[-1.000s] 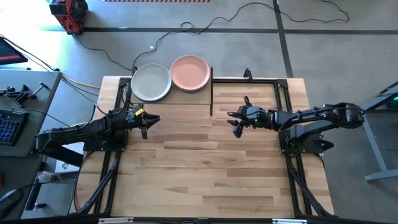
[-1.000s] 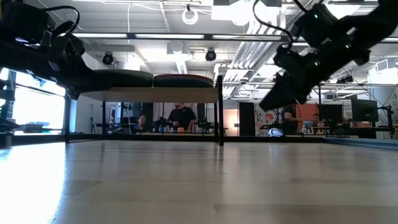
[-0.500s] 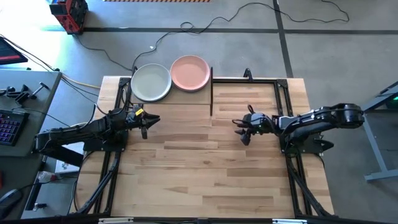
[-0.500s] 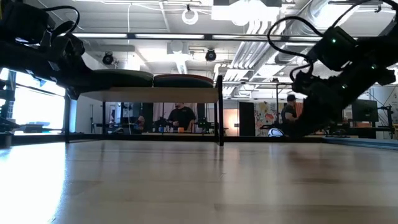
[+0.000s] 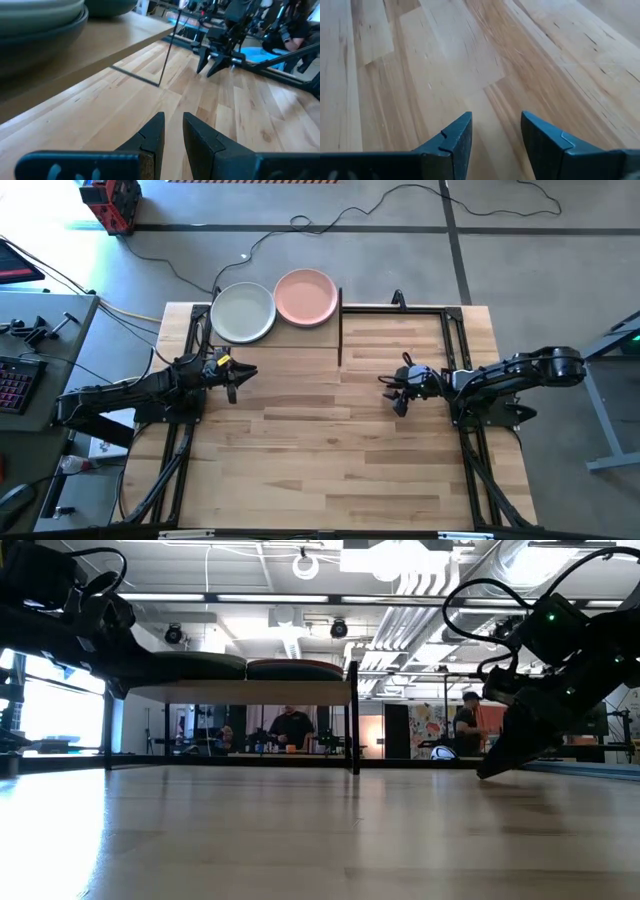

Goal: Place and stack plates onto a shelf
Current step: Return to Home Position

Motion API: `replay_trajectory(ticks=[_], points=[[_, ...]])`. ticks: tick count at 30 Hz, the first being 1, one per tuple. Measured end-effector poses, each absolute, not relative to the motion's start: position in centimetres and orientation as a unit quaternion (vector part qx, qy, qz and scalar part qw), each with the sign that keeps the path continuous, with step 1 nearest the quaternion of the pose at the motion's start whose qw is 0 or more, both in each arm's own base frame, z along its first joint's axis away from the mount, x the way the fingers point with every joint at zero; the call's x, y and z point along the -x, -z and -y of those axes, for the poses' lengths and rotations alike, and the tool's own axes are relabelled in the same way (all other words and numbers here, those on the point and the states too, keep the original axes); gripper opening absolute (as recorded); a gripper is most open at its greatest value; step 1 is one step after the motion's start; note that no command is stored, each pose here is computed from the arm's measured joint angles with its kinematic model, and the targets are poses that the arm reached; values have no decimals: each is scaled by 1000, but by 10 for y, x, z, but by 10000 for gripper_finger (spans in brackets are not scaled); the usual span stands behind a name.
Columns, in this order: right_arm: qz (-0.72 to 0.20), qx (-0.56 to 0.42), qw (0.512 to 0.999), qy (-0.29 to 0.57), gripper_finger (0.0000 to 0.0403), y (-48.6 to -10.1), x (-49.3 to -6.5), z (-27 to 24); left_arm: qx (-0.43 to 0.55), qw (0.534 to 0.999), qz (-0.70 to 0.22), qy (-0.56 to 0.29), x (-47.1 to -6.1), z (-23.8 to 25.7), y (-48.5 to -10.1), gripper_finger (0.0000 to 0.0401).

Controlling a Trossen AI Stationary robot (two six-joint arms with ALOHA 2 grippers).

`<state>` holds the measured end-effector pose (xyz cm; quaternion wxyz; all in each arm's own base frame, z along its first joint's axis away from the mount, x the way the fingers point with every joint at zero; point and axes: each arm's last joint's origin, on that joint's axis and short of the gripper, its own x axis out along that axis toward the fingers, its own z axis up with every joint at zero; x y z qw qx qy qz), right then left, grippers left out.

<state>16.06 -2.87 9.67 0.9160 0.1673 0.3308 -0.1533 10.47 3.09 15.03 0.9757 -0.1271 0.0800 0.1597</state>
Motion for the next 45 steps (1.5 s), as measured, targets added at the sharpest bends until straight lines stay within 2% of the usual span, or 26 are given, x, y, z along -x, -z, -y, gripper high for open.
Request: replay_trajectory(ticks=[19, 24, 29, 38, 45], points=[[-329, -166, 916, 155, 154, -97, -161, 29, 115, 988, 20, -101, -95, -19, -169, 60], [-310, -166, 923, 154, 154, -107, -157, 28, 115, 989, 22, -96, -95, -18, -169, 60], [-252, -166, 942, 147, 154, -131, -146, 26, 115, 989, 22, -94, -96, -17, -169, 60], [-89, -161, 975, 123, 154, -172, -125, 23, 115, 989, 22, -92, -96, -17, -169, 60], [-5, -157, 981, 110, 154, -189, -112, 20, 116, 992, 16, -45, -97, -8, -169, 60]])
